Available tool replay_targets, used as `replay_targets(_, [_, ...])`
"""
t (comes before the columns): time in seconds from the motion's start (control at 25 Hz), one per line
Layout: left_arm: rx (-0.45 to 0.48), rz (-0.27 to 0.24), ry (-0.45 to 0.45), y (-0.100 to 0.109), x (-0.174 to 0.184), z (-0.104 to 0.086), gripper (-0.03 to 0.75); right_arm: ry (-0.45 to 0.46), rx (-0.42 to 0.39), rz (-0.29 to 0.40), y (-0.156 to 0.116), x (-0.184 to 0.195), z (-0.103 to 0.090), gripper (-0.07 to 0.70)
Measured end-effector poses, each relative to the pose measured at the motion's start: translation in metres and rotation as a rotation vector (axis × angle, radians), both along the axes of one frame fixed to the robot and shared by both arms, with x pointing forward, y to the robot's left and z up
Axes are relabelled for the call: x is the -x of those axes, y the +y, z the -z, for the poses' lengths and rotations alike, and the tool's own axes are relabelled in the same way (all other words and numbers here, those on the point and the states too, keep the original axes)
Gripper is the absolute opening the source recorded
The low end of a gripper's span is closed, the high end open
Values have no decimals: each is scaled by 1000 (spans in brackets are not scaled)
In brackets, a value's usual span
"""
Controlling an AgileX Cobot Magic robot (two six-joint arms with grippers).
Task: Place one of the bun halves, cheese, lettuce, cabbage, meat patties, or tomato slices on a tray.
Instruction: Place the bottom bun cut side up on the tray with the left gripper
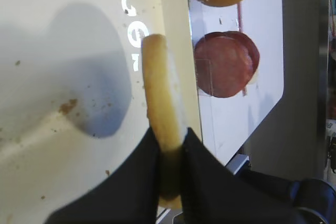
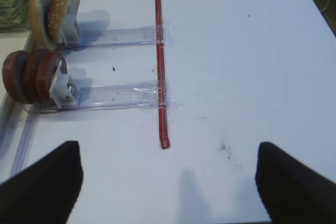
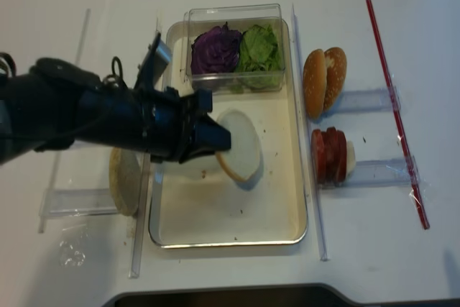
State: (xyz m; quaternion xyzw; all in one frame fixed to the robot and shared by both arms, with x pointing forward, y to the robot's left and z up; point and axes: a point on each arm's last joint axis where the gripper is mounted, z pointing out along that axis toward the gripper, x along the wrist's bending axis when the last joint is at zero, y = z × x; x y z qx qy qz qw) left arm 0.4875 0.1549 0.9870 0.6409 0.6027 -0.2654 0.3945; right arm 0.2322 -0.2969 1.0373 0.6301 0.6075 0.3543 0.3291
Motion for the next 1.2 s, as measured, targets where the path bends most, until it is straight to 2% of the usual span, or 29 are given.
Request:
replay_targets(0.36, [-18, -7, 94, -3, -8, 29, 92, 0, 0, 0, 0, 0, 0, 689])
replay_targets(0.72, [-39, -23, 82, -2, -11, 33, 92, 0, 0, 0, 0, 0, 0, 689])
replay_targets(0.88, [-53, -12, 77, -1, -11, 34, 98, 0, 0, 0, 0, 0, 0, 689])
replay_targets(1.0, [-69, 4, 72, 0, -10, 35, 158, 0, 0, 0, 0, 0, 0, 689])
replay_targets(1.2, [-79, 10, 71, 0, -9, 36, 363, 0, 0, 0, 0, 0, 0, 689])
